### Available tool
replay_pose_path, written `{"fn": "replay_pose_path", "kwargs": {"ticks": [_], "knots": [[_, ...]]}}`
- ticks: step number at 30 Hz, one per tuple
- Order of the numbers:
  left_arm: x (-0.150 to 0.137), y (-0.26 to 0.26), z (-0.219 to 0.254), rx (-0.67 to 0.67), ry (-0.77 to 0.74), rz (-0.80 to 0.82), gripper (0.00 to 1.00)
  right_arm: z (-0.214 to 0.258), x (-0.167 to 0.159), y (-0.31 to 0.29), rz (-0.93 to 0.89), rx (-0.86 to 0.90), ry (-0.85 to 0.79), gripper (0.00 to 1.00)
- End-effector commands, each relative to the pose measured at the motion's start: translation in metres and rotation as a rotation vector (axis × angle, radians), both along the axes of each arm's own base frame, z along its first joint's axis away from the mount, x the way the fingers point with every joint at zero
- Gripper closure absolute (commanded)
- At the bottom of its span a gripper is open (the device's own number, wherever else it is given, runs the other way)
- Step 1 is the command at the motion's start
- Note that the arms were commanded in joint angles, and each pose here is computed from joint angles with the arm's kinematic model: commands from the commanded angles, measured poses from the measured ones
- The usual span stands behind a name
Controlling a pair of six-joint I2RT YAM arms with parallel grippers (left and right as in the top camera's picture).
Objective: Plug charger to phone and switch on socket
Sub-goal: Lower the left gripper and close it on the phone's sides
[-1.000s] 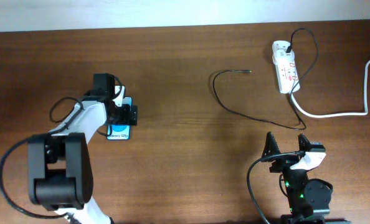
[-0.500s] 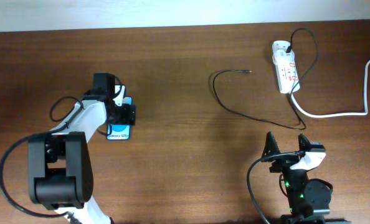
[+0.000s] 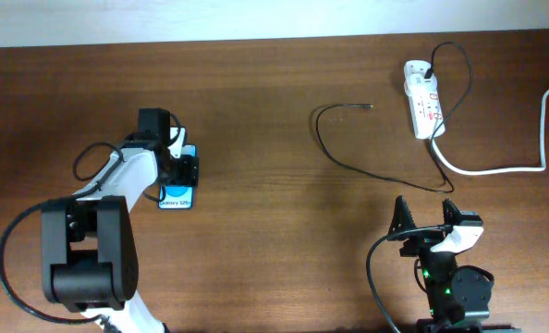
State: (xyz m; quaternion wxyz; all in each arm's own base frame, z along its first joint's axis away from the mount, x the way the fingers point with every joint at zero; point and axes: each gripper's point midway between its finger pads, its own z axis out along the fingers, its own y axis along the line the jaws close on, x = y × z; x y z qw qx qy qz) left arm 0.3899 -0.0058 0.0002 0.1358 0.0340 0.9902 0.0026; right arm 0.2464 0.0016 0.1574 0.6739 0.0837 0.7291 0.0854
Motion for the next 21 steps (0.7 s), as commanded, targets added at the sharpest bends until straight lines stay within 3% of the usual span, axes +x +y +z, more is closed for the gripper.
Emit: {"fn": "replay_pose_path", "kwargs": {"ticks": [1, 11, 21], "knots": [[-0.0141, -0.0070, -0.0153, -0.057, 0.074, 0.047, 0.43, -0.0021, -0.0002, -0.0023, -0.013, 0.001, 0.003, 0.02], [-0.0162, -0.0105, -0.0154, -0.145, 0.093, 0.331, 0.39, -0.0021, -0.0002, -0.0023, -0.013, 0.001, 0.003, 0.02], [-0.0147, -0.0100, -0.0152, -0.142, 0.086, 0.330, 0.22, -0.0021, -0.0002, -0.0023, -0.013, 0.001, 0.003, 0.02]]}}
